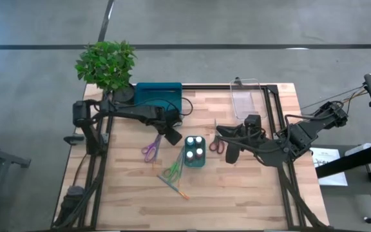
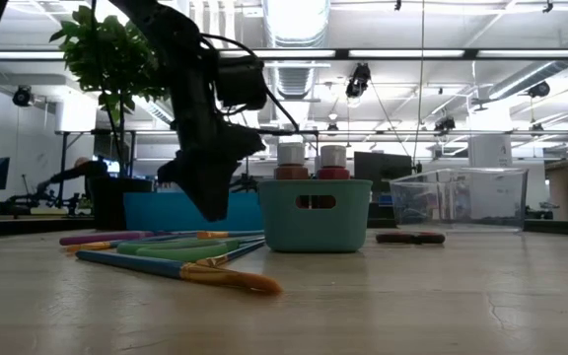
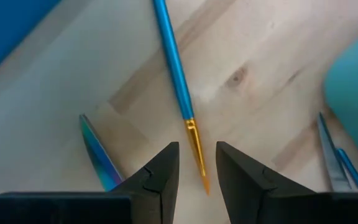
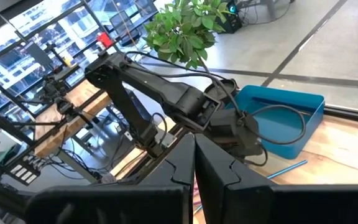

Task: Pick & Place Paint Supplies
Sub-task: Put the top big blue paint brush into the blue bin

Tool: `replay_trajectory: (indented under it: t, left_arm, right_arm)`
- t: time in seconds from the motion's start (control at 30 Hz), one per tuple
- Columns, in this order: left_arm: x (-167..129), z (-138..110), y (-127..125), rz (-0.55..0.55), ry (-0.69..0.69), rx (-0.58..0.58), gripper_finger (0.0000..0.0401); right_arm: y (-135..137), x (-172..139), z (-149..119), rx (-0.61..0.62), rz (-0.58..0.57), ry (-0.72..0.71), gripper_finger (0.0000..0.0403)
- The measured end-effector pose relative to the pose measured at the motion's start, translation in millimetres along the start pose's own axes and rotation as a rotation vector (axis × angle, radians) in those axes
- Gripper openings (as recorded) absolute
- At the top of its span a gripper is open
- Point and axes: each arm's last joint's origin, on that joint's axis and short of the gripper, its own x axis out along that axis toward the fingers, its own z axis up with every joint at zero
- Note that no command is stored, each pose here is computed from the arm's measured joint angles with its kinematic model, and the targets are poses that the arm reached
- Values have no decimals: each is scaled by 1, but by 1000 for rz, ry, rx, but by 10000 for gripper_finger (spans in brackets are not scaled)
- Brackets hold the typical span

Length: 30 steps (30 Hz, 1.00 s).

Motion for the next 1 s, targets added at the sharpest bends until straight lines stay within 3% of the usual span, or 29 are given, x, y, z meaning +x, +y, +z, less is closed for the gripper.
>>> replay_trajectory:
  t: [0.43, 0.7, 1.0]
  left_arm:
    - [0, 8, 2, 31, -93, -30, 113]
    - [18, 8, 4, 64, -55, -48, 113]
    - [19, 11, 7, 92, -85, -46, 113]
  right_arm:
    - [0, 0, 0, -3, -1, 1, 9]
    - [0, 0, 0, -4, -1, 1, 9]
    - [0, 0, 0, -3, -1, 2, 9]
